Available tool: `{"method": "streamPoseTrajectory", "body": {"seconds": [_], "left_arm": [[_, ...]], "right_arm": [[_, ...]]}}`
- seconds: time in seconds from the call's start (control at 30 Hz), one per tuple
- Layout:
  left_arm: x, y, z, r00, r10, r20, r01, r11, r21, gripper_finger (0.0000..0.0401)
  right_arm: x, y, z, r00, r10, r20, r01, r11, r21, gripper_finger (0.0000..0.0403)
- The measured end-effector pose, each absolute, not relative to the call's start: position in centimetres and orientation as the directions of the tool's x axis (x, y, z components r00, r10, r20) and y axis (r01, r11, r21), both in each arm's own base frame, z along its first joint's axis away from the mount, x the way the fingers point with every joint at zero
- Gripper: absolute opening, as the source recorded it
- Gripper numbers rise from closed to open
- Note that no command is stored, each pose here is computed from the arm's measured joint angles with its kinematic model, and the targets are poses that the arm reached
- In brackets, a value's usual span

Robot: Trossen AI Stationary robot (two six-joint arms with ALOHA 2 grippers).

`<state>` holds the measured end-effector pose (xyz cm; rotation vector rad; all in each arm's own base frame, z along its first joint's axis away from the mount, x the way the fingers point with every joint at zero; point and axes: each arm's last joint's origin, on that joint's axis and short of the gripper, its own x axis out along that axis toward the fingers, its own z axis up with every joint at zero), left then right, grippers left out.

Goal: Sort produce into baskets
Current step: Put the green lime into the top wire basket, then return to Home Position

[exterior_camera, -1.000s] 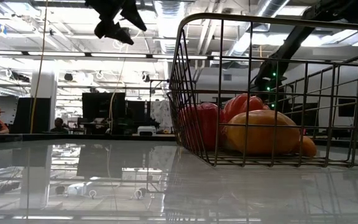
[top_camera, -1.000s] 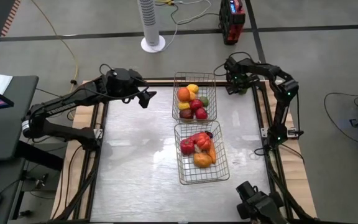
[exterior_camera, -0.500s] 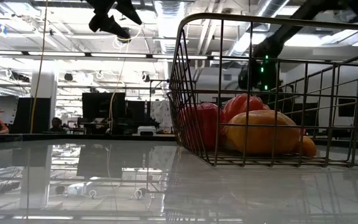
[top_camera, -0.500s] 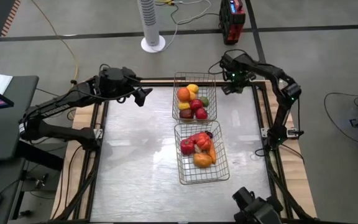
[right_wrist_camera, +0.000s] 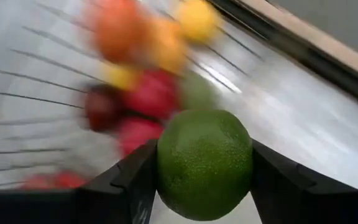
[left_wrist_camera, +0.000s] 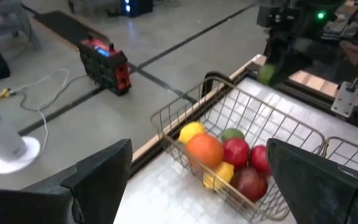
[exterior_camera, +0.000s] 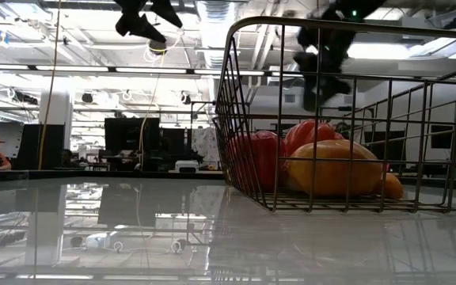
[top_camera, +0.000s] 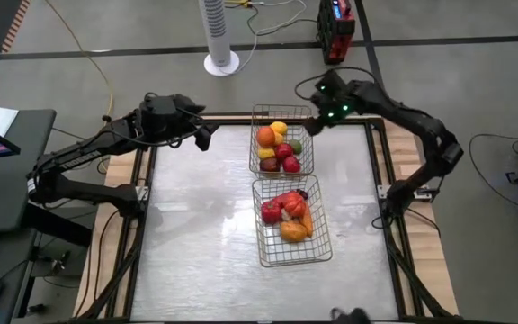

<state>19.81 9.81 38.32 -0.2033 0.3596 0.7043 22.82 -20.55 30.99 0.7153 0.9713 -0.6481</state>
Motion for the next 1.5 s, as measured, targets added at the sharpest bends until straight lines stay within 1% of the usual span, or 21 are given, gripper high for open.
{"method": "streamPoseTrajectory", "body": {"seconds": [0.07,0.17,0.27,0.37,0.5,0.57,0.63,0.7,0.8,0.9,1.0,1.13,1.37,1.5], "left_arm": [[19.9,9.8,38.5,0.711,0.596,-0.373,-0.66,0.749,-0.058,0.0357],[19.9,9.8,38.4,0.709,0.595,-0.378,-0.661,0.748,-0.062,0.0357],[19.8,9.5,38.0,0.707,0.571,-0.417,-0.656,0.75,-0.086,0.0357],[20.0,9.0,37.7,0.72,0.539,-0.437,-0.634,0.767,-0.099,0.0357],[20.3,8.0,36.1,0.772,0.505,-0.387,-0.582,0.806,-0.109,0.0357],[20.2,7.5,34.5,0.798,0.486,-0.355,-0.562,0.813,-0.15,0.0357],[19.9,7.2,32.9,0.824,0.469,-0.318,-0.546,0.807,-0.224,0.0357],[19.3,6.9,31.4,0.832,0.468,-0.298,-0.547,0.781,-0.302,0.0357],[17.9,6.5,29.8,0.837,0.483,-0.257,-0.547,0.735,-0.401,0.0357],[16.5,6.0,29.0,0.835,0.508,-0.214,-0.546,0.708,-0.449,0.0357],[15.0,5.5,28.3,0.825,0.536,-0.177,-0.552,0.7,-0.454,0.0357],[13.2,5.1,26.6,0.813,0.564,-0.146,-0.56,0.687,-0.463,0.0357],[11.5,4.6,22.6,0.802,0.576,-0.158,-0.548,0.605,-0.578,0.0357],[10.9,4.4,21.2,0.798,0.581,-0.16,-0.541,0.575,-0.614,0.0357]], "right_arm": [[24.7,-19.4,31.7,0.52,-0.165,-0.838,0.681,0.672,0.29,0.0241],[27.1,-17.7,31.9,0.58,-0.176,-0.795,0.611,0.74,0.282,0.0247],[28.4,-16.5,31.2,0.571,-0.15,-0.807,0.581,0.769,0.269,0.0265],[28.8,-16.0,30.7,0.55,-0.13,-0.825,0.58,0.77,0.265,0.0288],[28.6,-16.3,30.8,0.548,-0.138,-0.825,0.589,0.764,0.264,0.0319],[28.3,-16.6,30.9,0.547,-0.146,-0.824,0.603,0.751,0.268,0.0332],[27.6,-16.7,31.2,0.54,-0.146,-0.829,0.618,0.737,0.272,0.0343],[26.7,-16.6,31.6,0.517,-0.14,-0.844,0.634,0.726,0.268,0.0351],[25.2,-15.9,32.9,0.513,-0.149,-0.845,0.628,0.737,0.251,0.0356],[23.7,-15.1,34.5,0.584,-0.175,-0.792,0.58,0.773,0.257,0.0355],[22.1,-14.3,34.8,0.686,-0.179,-0.705,0.533,0.784,0.32,0.0349],[19.8,-13.2,33.1,0.753,-0.189,-0.63,0.528,0.745,0.408,0.034],[16.4,-10.7,29.1,0.777,-0.206,-0.595,0.57,0.631,0.527,0.0329],[15.0,-9.1,27.3,0.812,-0.208,-0.545,0.548,0.592,0.59,0.0328]]}}
